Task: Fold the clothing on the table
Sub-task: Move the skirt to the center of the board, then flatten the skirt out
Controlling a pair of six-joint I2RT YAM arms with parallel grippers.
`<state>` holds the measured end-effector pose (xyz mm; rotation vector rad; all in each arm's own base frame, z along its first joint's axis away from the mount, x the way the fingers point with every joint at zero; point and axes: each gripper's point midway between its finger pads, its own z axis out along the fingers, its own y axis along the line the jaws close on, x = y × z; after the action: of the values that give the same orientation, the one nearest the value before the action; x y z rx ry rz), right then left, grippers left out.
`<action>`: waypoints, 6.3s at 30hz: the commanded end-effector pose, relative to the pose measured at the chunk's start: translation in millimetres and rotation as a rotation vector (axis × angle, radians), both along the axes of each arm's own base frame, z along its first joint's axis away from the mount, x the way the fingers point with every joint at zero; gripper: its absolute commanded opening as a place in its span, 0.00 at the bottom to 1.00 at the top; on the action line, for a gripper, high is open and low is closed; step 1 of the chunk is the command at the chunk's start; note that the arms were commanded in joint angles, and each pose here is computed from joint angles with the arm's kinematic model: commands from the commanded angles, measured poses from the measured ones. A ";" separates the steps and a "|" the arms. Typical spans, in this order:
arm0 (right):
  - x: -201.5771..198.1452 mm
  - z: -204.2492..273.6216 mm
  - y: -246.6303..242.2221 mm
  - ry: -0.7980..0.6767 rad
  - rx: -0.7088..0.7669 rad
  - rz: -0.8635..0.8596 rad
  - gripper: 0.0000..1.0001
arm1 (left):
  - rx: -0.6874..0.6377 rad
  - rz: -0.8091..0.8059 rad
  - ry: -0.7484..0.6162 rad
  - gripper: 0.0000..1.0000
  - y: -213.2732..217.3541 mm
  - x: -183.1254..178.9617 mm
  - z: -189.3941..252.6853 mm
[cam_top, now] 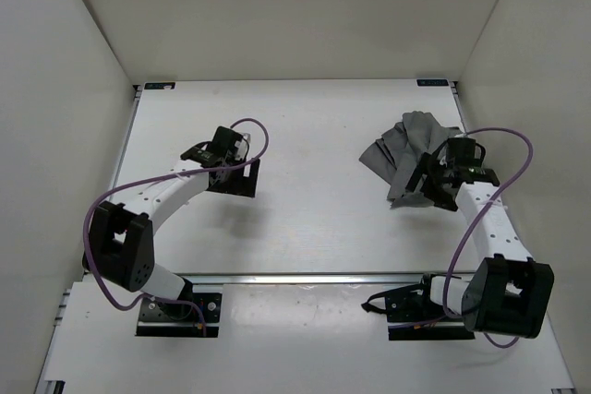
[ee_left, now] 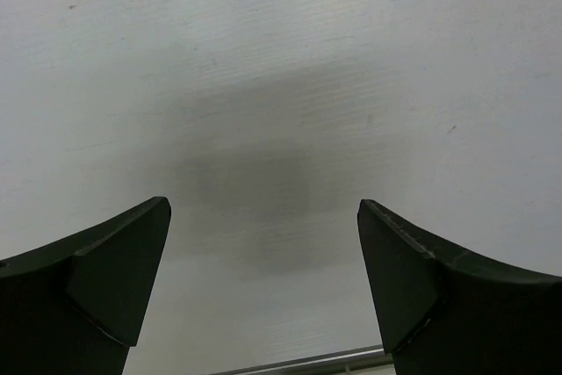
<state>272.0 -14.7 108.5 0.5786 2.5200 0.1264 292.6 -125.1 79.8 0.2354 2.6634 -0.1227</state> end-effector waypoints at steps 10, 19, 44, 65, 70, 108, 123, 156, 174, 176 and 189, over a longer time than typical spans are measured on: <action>-4.3 -41.0 25.5 0.021 0.074 -0.004 0.81 | -0.120 -0.091 -0.043 0.98 -39.3 2.1 14.3; 13.6 -57.9 19.4 0.026 0.056 -0.042 0.81 | -0.132 -0.085 -0.037 0.99 -37.5 1.4 18.7; 115.0 28.4 167.5 -0.109 0.088 0.473 0.00 | -0.205 0.028 -0.143 0.99 -7.4 -0.9 32.8; 201.2 186.6 187.4 -0.472 0.201 0.532 0.00 | -0.325 0.130 -0.589 0.99 15.3 81.9 199.9; 249.1 111.8 152.0 -0.332 0.168 0.487 0.02 | -0.337 0.121 -0.554 0.99 6.7 70.5 180.8; 318.0 -16.8 3.9 -0.205 0.121 0.255 0.94 | -0.590 0.083 -0.438 0.87 -147.9 340.9 40.5; 315.8 -66.0 0.5 -0.120 0.147 0.230 0.89 | -0.603 0.045 -0.330 0.80 -181.3 337.4 -12.6; 333.3 -23.2 -2.8 -0.183 0.079 0.243 0.00 | -0.375 0.058 -0.430 0.00 -128.5 341.3 41.5; 226.7 280.4 57.6 -0.704 -0.102 0.443 0.00 | -0.315 -0.026 -0.879 0.00 -57.2 195.3 326.3; 213.5 305.9 59.2 -0.762 -0.121 0.441 0.00 | -0.318 -0.030 -0.939 0.00 -48.5 182.9 357.2; 72.3 197.4 130.2 -0.590 -0.078 0.590 0.00 | -0.323 -0.050 -0.759 0.00 -20.3 52.5 217.1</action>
<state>381.4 112.5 338.0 -0.2226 1.9873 0.3764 380.1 -161.6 320.4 0.2265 1.8517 -0.3995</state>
